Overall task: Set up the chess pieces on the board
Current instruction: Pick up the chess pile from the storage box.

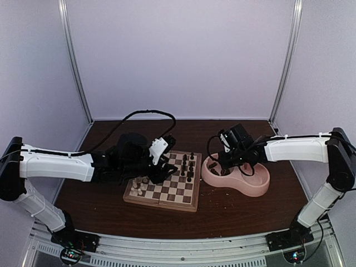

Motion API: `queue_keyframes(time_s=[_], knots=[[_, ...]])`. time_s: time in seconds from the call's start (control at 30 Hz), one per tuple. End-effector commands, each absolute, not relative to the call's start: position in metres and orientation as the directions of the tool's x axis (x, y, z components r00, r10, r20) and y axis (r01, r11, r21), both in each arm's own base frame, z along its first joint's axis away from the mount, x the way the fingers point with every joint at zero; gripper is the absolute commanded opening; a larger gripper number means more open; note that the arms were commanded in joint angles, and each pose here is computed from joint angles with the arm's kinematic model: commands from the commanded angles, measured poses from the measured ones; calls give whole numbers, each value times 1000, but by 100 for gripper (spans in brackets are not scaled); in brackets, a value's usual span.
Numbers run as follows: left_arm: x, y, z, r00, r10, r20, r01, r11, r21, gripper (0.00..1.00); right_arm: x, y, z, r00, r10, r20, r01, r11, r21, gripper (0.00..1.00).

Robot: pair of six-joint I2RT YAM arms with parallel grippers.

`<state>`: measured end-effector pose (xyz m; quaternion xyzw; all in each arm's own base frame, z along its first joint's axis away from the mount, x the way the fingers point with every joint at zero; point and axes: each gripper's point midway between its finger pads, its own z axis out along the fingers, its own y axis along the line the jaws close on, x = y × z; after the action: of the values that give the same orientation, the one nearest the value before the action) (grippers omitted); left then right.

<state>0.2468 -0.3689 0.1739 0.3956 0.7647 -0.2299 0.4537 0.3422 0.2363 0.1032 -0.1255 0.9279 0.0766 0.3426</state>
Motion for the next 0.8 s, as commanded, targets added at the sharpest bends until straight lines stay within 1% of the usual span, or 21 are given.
queue_keyframes(time_s=[0.0, 0.13, 0.2, 0.3, 0.4, 0.53, 0.6, 0.67, 0.77], knots=[[250, -377, 193, -233, 374, -898, 814, 579, 30, 53, 347, 225, 100, -750, -204, -629, -246, 969, -22, 40], [250, -377, 193, -232, 375, -898, 813, 581, 33, 53, 347, 229, 80, -801, -247, -546, -262, 964, -52, 46], [250, -376, 193, -231, 375, -898, 812, 583, 35, 53, 348, 233, 67, -821, -264, -505, -274, 960, -58, 48], [250, -376, 195, -230, 376, -898, 811, 584, 37, 53, 347, 237, 50, -848, -280, -451, -285, 957, -59, 48], [249, -376, 196, -229, 375, -899, 810, 585, 38, 53, 347, 234, 32, -873, -277, -400, -272, 960, -71, 44], [249, -376, 197, -228, 375, -899, 808, 588, 41, 53, 344, 240, 12, -905, -254, -341, -271, 963, 2, 43], [249, -375, 197, -226, 374, -899, 808, 588, 42, 53, 344, 245, 9, -908, -251, -337, -278, 960, 34, 39], [249, -375, 198, -227, 374, -899, 806, 590, 42, 53, 342, 251, 10, -908, -248, -338, -288, 955, 72, 32], [249, -375, 197, -226, 378, -898, 806, 590, 46, 53, 340, 260, 22, -899, -227, -374, -298, 943, 144, 23]])
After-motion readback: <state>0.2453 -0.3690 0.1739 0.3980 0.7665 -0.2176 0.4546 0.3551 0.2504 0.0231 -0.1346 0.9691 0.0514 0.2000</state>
